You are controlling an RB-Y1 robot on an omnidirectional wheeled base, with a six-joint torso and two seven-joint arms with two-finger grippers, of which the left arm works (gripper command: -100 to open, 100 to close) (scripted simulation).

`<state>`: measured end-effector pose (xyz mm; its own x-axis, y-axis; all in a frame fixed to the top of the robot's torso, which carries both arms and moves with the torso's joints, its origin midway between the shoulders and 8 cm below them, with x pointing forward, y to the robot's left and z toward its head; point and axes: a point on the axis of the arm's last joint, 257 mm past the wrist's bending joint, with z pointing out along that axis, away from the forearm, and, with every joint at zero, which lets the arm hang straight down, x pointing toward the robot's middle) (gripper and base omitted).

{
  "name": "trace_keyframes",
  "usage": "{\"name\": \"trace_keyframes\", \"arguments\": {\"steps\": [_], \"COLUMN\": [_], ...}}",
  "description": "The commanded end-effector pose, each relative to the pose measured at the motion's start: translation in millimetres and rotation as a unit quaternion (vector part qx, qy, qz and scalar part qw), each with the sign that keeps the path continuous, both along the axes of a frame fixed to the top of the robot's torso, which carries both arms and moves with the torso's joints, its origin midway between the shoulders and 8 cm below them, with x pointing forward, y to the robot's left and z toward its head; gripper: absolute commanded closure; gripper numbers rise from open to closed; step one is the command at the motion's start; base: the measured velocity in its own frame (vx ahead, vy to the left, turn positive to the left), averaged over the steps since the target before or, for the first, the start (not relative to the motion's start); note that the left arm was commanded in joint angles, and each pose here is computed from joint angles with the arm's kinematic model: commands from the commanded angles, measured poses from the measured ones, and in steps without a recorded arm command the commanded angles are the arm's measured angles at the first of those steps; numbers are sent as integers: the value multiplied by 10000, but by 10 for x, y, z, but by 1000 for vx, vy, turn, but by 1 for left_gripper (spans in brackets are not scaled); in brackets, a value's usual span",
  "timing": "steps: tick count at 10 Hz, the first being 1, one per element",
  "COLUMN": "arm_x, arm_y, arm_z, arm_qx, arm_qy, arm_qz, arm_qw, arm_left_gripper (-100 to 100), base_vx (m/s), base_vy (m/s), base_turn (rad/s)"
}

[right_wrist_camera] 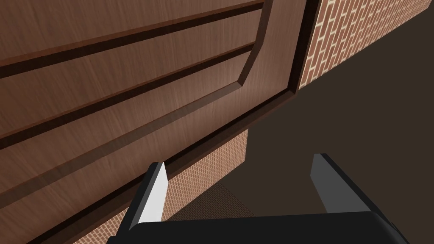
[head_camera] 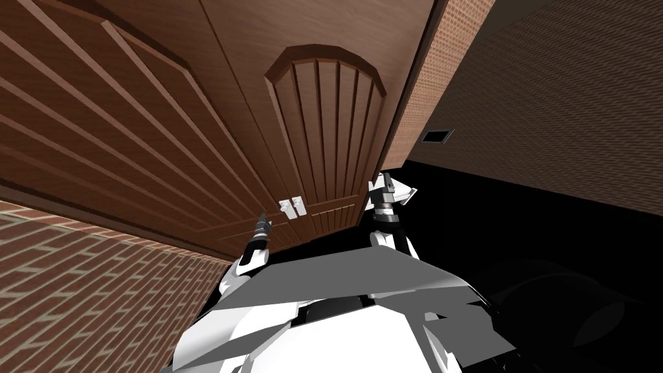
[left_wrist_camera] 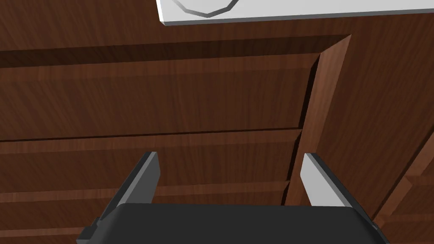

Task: Pull the door open

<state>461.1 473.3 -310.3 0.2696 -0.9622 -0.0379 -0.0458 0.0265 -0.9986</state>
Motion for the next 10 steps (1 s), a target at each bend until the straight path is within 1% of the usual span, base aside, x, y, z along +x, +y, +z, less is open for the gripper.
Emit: {"name": "trace_keyframes", "arguments": {"steps": [1,2,3,4,9,10], "arm_x": [137,205,155,155,155,44], "arm_y": [-206,-316,-252,-252,-252,-109], "arm_z": [95,136,113,113,113,36], "arm_qx": [-51,-78,-60,-60,-60,-25], "arm_qy": [-129,-192,-159,-159,-159,-50], "arm_qz": [-159,-243,-186,-186,-186,-83], "arm_qw": [9998,9995,9997,9997,9997,9999], "arm_left_gripper": [-100,-100,-100,100,100,100], "base_vx": [238,222,94,-8,-18,-124], "base_vy": [-105,-150,-70,10,9,92], "base_turn": [-207,-171,-20,25,-11,134]}}
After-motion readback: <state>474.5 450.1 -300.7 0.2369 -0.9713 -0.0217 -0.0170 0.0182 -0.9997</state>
